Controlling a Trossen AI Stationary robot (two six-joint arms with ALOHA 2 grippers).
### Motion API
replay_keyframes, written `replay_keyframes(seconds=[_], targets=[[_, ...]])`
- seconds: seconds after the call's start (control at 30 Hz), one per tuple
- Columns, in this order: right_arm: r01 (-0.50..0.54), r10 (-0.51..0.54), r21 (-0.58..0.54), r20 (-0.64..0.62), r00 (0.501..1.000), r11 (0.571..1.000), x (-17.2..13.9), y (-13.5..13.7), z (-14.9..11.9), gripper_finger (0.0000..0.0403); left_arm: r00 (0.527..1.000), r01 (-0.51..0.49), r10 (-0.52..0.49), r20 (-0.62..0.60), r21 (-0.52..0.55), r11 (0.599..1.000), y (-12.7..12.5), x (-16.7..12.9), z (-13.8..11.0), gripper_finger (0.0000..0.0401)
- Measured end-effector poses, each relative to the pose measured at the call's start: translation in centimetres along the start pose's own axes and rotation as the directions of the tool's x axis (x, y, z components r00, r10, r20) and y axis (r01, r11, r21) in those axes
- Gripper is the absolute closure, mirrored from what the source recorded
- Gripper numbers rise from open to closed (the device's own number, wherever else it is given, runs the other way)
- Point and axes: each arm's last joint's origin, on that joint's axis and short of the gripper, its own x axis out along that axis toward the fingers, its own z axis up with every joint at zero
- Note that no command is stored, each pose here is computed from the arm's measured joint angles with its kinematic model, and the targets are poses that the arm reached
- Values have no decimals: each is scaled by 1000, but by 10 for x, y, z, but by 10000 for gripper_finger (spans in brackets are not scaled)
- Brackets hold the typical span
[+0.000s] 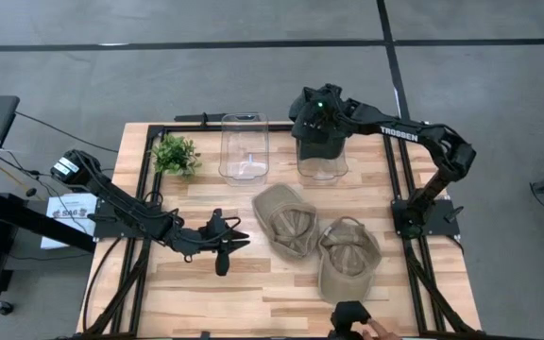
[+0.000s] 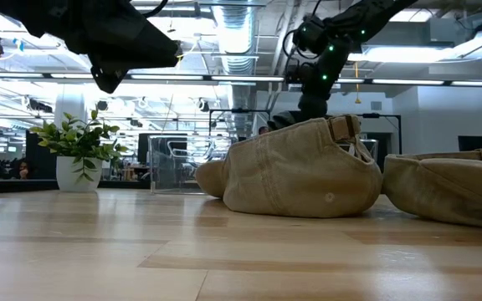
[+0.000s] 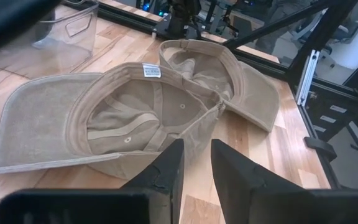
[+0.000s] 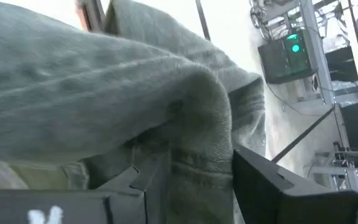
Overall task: Pick & Place hat
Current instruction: Put the left brown cap into the left transparent bin
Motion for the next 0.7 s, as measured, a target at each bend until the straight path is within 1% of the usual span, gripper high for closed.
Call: replay_keyframes(seconds=[0.17, 0.23, 0.33, 0.4, 0.47, 0.53, 0.63, 0.7], targets=[[13, -13, 8, 27, 1000, 1000, -19, -6, 0, 259, 1000, -1, 1, 0, 2, 1000, 0, 0, 0, 324], [26, -28, 43, 45, 999, 999, -29, -11, -1, 260, 1000, -1, 1, 0, 2, 1000, 0, 0, 0, 324], [11, -30, 165, 114, 993, 986, -49, -23, -5, 259, 1000, -1, 1, 0, 2, 1000, 0, 0, 0, 324], [-51, -2, 273, 189, 982, 961, -65, -30, -7, 258, 1000, -1, 1, 0, 2, 1000, 0, 0, 0, 324], [-133, 38, 340, 272, 961, 931, -78, -31, -10, 258, 1000, -1, 1, 0, 2, 1000, 0, 0, 0, 324], [-195, 67, 353, 344, 937, 915, -89, -22, -15, 258, 1000, -1, 1, 0, 0, 1000, 0, 0, 0, 324], [-310, 179, 243, 443, 878, 919, -102, 10, -27, 261, 1000, 1, -1, -1, -2, 1000, 0, 0, 0, 324], [-356, 228, 189, 486, 844, 915, -110, 35, -35, 264, 1000, 5, -5, -2, -3, 1000, -1, -1, -1, 324]])
